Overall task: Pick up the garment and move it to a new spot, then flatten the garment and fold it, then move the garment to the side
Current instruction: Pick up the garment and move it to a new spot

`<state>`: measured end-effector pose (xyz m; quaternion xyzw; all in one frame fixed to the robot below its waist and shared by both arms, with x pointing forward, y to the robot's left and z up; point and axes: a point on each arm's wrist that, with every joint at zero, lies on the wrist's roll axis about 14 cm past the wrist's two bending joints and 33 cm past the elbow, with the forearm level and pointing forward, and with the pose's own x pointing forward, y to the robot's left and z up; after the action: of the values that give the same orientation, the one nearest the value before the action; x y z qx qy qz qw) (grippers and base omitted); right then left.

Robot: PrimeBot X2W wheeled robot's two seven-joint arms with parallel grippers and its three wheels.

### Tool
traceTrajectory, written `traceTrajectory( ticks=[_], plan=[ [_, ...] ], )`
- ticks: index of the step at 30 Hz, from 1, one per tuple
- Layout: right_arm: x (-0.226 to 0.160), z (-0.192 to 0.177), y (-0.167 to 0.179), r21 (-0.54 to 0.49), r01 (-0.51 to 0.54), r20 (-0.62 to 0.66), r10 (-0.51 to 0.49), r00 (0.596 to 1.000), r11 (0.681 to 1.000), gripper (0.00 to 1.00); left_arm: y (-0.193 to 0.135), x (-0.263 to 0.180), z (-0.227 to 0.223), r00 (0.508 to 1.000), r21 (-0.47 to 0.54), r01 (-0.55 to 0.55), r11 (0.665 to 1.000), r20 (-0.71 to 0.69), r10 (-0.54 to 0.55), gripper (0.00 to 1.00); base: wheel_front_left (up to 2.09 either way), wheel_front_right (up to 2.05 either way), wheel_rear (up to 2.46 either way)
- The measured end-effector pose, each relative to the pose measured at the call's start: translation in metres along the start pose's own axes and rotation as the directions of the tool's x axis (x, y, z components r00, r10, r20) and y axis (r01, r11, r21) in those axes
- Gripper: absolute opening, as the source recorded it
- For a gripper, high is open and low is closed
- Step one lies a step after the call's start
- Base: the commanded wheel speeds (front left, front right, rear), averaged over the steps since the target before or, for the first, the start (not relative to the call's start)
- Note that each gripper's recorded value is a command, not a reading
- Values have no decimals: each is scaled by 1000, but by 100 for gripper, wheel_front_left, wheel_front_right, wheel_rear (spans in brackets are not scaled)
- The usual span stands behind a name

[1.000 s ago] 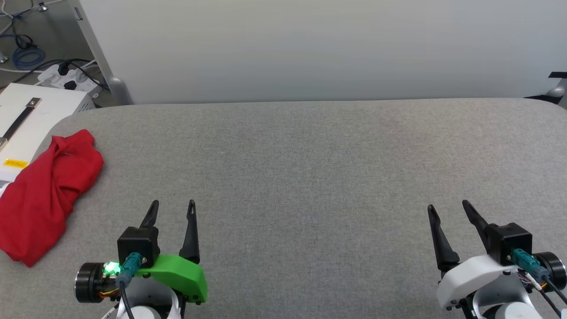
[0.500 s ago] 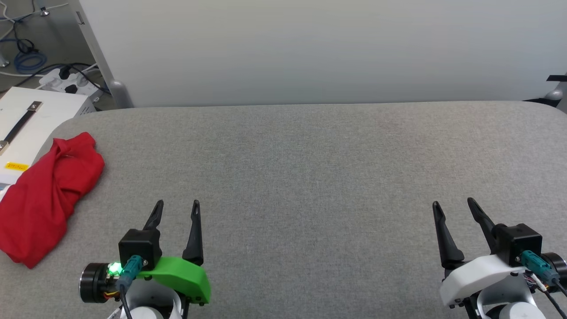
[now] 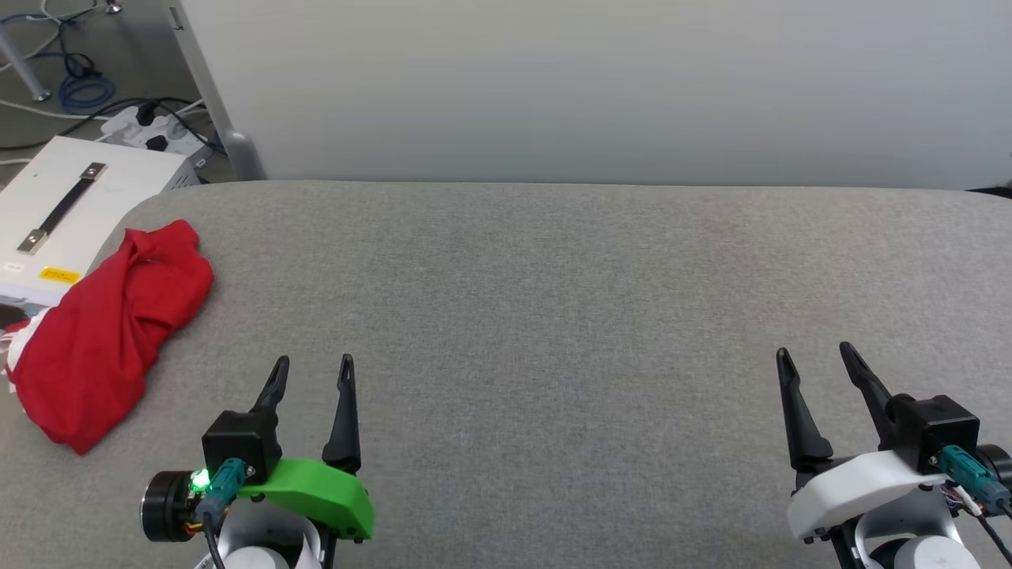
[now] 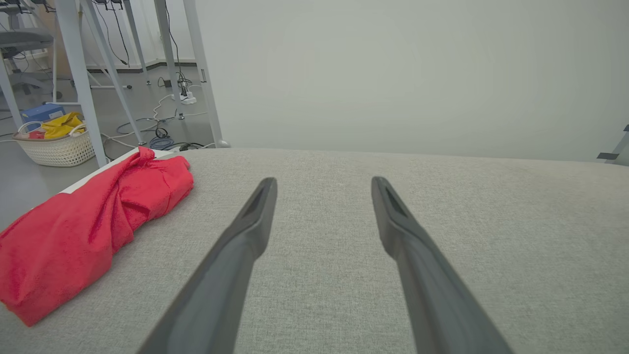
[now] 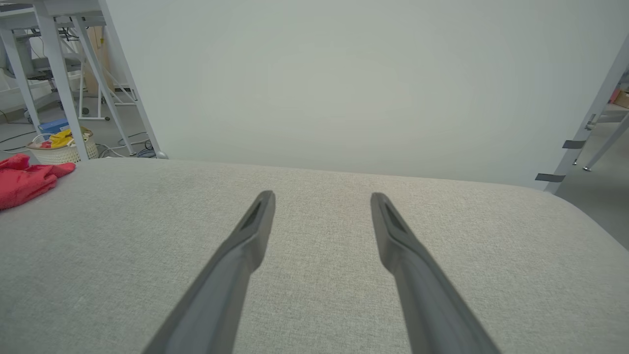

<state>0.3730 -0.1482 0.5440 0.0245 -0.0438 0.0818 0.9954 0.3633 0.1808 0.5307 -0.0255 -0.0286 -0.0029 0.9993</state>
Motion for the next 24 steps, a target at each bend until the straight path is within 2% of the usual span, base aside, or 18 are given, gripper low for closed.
traceTrajectory(
  ticks=[13,24],
  plan=[
    [24,1,49,13,-152,10,151,988,988,100,52,-24,10,987,-7,-156,988,41,156,100,0,0,0],
    [39,-2,99,25,-295,14,295,955,955,100,94,-57,13,954,-20,-292,956,62,292,100,0,0,0]
  ],
)
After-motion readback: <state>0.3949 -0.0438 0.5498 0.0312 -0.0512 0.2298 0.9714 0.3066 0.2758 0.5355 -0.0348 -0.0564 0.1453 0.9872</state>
